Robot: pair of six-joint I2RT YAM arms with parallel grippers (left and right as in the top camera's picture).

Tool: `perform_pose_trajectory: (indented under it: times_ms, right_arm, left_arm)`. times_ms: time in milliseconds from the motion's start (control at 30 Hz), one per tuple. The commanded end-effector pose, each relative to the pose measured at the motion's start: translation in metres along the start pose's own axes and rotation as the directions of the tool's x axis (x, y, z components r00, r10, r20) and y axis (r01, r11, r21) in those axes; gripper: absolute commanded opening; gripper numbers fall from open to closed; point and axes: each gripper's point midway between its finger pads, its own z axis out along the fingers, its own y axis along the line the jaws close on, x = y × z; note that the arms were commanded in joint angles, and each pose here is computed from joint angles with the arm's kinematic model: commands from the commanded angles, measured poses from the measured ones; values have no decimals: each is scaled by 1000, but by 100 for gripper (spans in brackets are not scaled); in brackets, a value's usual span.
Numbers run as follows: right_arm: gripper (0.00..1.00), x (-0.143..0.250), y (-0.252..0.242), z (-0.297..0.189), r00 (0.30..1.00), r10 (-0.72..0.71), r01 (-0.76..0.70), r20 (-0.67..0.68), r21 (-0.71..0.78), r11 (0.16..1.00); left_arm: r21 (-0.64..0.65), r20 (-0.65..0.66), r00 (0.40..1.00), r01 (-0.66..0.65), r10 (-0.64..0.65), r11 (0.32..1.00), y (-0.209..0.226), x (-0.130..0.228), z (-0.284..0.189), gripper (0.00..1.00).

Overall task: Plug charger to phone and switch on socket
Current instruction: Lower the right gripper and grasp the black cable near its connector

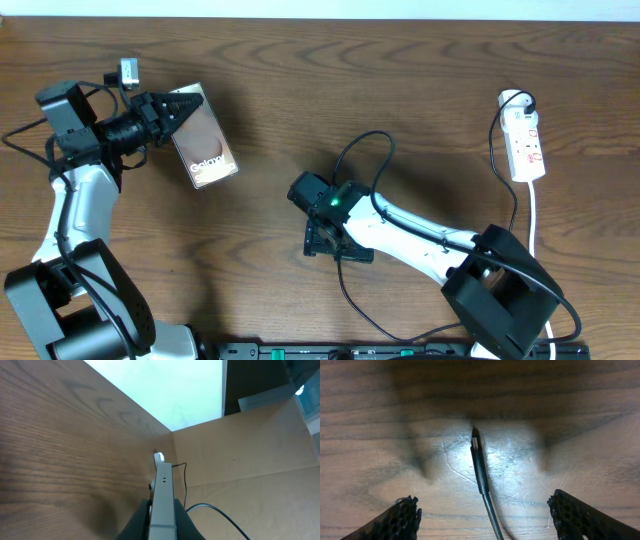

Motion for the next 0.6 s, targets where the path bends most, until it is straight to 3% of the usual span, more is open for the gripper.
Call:
perform_pose_trajectory:
  times_ms: [0, 300, 567]
  right_arm:
    - [81, 3, -3, 9, 999, 26, -25, -21, 25, 999]
    - [82, 3, -10, 21, 994, 69, -66, -89, 40, 997]
    - [63, 2, -9, 22, 993, 71, -68, -93, 36, 997]
  left_arm:
    - [28, -16, 1000, -10, 11, 1000, -6, 1, -1, 7]
    - [28, -16, 1000, -10, 11, 1000, -6, 1, -1, 8]
    - [28, -16, 1000, -10, 11, 1000, -6, 1, -1, 8]
